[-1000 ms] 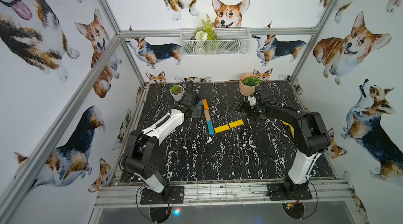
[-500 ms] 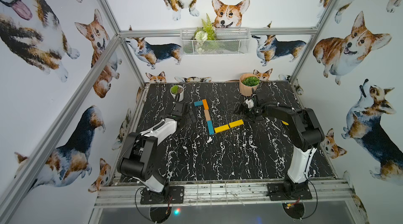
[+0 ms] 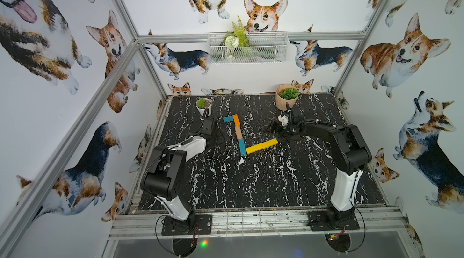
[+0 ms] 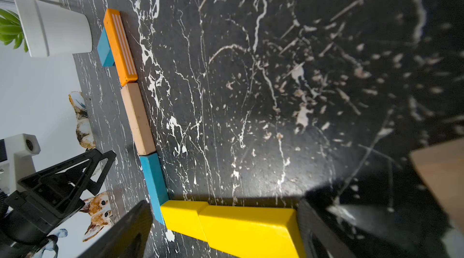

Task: Assemble a giraffe with building blocks
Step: Adjust the building block at the center of the board, then pick up the building block from the center of the board.

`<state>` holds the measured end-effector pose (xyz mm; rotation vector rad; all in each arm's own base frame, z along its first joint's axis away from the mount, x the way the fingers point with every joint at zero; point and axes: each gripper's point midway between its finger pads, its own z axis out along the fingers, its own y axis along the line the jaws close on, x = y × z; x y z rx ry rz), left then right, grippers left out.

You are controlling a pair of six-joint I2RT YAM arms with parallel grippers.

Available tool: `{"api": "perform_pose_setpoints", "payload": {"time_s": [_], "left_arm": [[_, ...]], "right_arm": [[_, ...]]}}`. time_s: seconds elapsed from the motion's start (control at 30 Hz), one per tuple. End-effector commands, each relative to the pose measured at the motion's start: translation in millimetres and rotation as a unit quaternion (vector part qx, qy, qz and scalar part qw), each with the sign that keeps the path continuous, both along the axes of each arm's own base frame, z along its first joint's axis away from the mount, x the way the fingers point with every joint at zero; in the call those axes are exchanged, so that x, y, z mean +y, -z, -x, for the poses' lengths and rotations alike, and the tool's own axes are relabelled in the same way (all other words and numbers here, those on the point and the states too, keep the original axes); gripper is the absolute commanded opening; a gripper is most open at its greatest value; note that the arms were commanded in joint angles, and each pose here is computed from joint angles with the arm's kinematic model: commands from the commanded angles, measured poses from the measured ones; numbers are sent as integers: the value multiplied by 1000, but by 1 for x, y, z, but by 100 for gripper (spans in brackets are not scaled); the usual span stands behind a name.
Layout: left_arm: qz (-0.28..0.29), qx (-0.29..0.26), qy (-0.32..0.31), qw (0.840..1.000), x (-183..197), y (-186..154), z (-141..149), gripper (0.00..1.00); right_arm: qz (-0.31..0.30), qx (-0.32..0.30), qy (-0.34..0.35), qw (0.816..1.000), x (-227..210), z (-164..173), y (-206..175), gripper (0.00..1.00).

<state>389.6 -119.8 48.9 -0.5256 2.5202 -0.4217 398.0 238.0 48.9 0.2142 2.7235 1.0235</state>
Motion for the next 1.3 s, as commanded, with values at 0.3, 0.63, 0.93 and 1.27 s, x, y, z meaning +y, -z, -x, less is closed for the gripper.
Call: {"api": "perform_pose_setpoints", "payload": {"time_s": [0.3,0.63,0.93,1.27], "left_arm": [[12,-17,-11,1000,-1,-5,-6,100],[28,-105,36,993,-29,-23,-3,100],[-94,-157,83,980,-27,-38,18,100],[-73,-173,90,978,-34,-52,20,100]], "right_arm": [[4,20,36,999,-4,7,4,93],[190,41,142,971,-89,-11,-18,85],[246,74,203,945,-110,-22,-14,79],[309,73,222,922,-106,-45,8,77]]}}
